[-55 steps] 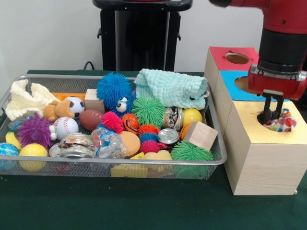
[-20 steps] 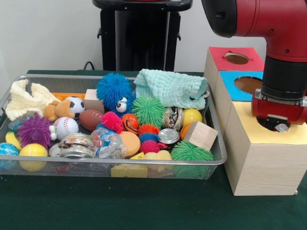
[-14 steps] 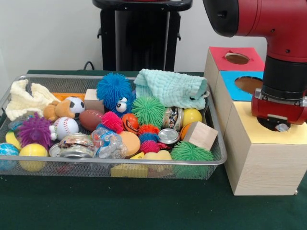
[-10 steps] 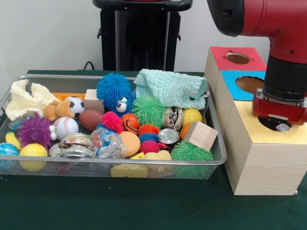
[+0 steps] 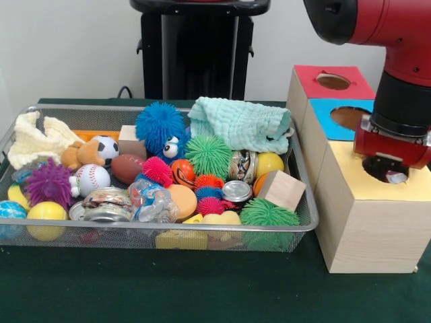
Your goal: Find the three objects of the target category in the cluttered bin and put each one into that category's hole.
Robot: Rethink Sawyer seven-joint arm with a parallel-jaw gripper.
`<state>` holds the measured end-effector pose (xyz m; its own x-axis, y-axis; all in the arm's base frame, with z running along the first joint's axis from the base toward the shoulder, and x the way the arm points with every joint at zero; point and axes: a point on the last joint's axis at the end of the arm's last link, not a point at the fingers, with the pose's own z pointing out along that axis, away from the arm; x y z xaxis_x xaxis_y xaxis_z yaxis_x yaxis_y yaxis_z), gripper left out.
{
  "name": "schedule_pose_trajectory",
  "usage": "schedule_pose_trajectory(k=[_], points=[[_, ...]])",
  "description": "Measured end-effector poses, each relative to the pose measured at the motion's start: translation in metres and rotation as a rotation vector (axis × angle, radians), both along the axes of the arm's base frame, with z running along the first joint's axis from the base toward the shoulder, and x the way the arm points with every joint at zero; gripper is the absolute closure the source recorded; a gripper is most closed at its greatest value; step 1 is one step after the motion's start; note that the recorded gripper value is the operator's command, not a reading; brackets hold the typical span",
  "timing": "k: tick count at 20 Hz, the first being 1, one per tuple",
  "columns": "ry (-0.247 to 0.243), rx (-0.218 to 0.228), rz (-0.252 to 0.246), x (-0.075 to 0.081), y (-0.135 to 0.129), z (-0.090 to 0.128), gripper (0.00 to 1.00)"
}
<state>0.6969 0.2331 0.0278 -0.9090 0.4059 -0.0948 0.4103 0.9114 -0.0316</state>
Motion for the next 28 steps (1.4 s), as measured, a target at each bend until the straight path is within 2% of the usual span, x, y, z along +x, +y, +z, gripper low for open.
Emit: schedule_pose_trajectory(k=[6, 12, 21, 28], points=[[0.040, -0.011, -0.005, 0.002, -0.003, 0.017, 0.00], [0.048, -0.009, -0.006, 0.006, -0.003, 0.040, 0.00], [0.076, -0.008, -0.010, 0.010, -0.003, 0.060, 0.00], [0.083, -0.004, -0.008, 0.020, 0.001, 0.080, 0.00]])
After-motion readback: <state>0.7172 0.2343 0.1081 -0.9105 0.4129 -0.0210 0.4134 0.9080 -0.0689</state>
